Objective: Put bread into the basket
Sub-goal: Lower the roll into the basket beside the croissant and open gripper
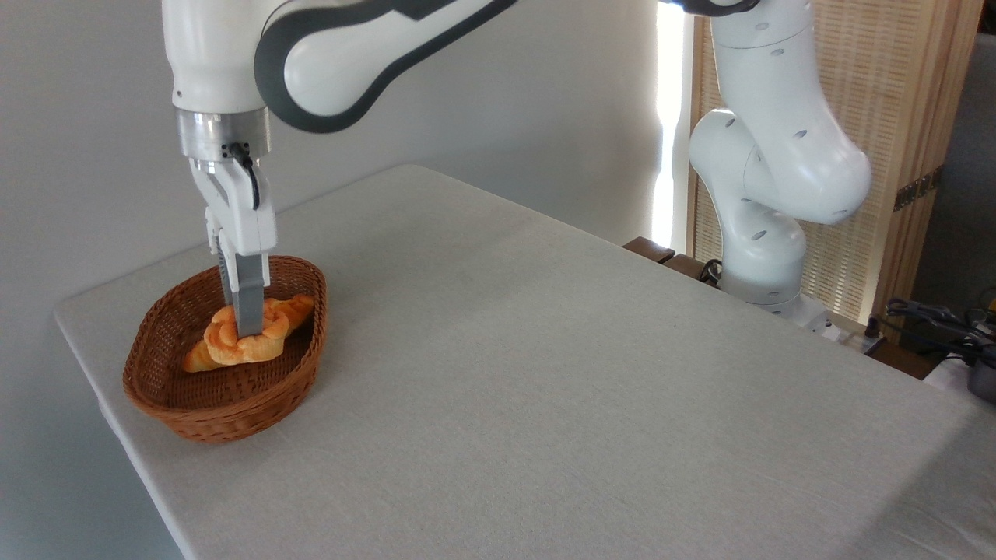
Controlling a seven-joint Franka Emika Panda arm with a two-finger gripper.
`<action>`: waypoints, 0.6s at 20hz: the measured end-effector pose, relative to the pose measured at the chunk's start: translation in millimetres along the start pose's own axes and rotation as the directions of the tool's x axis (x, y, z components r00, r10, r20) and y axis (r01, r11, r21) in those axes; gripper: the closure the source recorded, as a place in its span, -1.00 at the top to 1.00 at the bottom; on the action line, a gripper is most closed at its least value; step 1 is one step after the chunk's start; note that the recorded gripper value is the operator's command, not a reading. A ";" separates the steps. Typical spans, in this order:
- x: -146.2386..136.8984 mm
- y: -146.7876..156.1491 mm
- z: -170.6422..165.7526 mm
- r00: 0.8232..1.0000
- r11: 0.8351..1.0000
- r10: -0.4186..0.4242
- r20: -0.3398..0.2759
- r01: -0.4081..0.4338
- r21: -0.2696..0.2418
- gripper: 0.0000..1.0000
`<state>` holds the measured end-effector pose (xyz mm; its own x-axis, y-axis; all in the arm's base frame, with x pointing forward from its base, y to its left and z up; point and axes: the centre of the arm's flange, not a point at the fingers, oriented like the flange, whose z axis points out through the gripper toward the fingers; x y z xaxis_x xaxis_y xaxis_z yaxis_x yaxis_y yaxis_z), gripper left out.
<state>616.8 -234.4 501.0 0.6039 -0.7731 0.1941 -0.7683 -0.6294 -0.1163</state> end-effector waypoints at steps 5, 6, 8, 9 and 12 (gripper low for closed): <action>7.8 6.6 13.2 1.000 1.000 -0.019 -0.008 0.019 -0.012 1.00; 8.1 6.3 13.4 1.000 1.000 -0.019 -0.009 0.019 -0.012 1.00; 8.3 6.2 13.0 1.000 1.000 -0.019 -0.010 0.019 -0.011 1.00; 8.4 6.0 12.7 1.000 1.000 -0.019 -0.011 0.019 -0.011 1.00; 8.8 5.8 11.8 1.000 1.000 -0.019 -0.013 0.019 -0.010 1.00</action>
<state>620.1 -245.8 490.5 0.6158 -0.7598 0.2085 -0.7587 -0.6432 -0.1030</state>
